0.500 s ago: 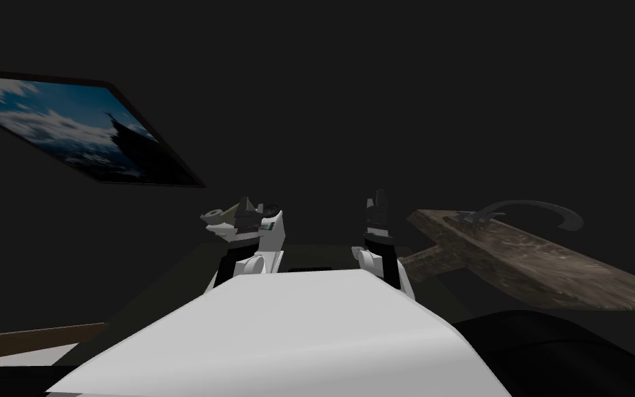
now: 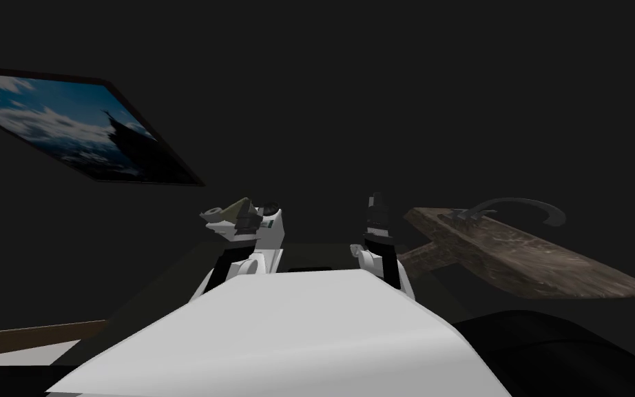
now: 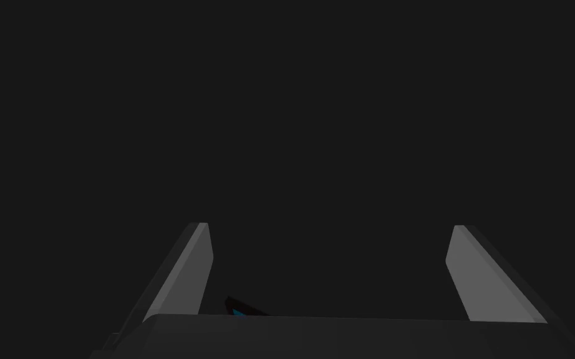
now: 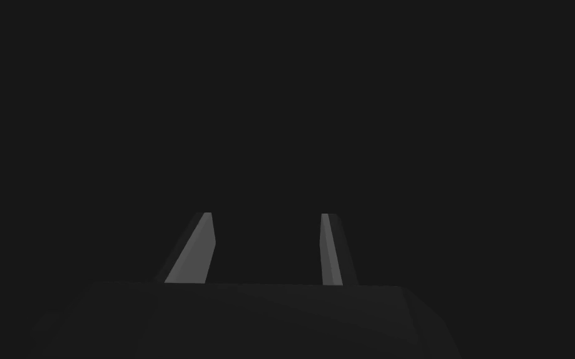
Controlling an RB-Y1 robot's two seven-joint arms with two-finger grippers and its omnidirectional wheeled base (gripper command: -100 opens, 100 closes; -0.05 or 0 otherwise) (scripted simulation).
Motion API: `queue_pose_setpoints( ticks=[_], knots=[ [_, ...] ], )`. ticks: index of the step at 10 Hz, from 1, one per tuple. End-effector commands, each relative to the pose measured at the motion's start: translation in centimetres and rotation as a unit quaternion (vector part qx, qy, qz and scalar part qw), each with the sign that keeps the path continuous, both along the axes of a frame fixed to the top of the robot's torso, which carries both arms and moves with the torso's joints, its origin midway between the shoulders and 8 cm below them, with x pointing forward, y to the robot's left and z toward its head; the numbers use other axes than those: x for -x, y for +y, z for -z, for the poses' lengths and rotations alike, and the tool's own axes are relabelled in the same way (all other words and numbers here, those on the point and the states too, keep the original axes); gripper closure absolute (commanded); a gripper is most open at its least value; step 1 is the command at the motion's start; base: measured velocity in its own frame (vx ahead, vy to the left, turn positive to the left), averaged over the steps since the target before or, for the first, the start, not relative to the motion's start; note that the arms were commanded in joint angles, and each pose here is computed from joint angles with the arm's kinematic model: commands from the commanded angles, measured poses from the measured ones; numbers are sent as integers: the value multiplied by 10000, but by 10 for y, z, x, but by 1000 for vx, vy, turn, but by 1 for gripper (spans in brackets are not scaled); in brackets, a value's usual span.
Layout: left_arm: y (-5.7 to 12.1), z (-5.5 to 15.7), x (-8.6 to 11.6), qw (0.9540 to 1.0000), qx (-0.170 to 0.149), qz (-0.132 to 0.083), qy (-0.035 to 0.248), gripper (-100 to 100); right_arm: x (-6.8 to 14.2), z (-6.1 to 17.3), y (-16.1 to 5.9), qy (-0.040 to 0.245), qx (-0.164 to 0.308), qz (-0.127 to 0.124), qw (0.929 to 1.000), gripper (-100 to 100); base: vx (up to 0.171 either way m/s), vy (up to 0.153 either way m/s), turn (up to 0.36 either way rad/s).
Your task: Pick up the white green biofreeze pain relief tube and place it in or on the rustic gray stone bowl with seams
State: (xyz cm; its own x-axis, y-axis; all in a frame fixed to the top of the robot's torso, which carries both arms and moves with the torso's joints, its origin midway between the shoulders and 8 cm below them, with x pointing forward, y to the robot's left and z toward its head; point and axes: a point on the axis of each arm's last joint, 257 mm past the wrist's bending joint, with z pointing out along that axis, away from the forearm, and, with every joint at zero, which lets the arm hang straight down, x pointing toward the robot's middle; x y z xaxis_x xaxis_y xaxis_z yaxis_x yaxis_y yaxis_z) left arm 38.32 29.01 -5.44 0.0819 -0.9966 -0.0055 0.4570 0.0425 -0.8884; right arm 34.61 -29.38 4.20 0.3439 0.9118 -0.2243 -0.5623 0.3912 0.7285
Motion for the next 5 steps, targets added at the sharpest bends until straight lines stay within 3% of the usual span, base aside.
queue_pose_setpoints(
  ticks=[1,5],
  knots=[
    [6,15,-3,9995,-86,-25,286,-100,0,0,0,0,0,0,10000,0,-80,-33,-26],
    [29,57,-9,9946,-173,-184,1007,-100,0,0,0,0,0,0,10000,0,-84,-31,-28]
  ],
)
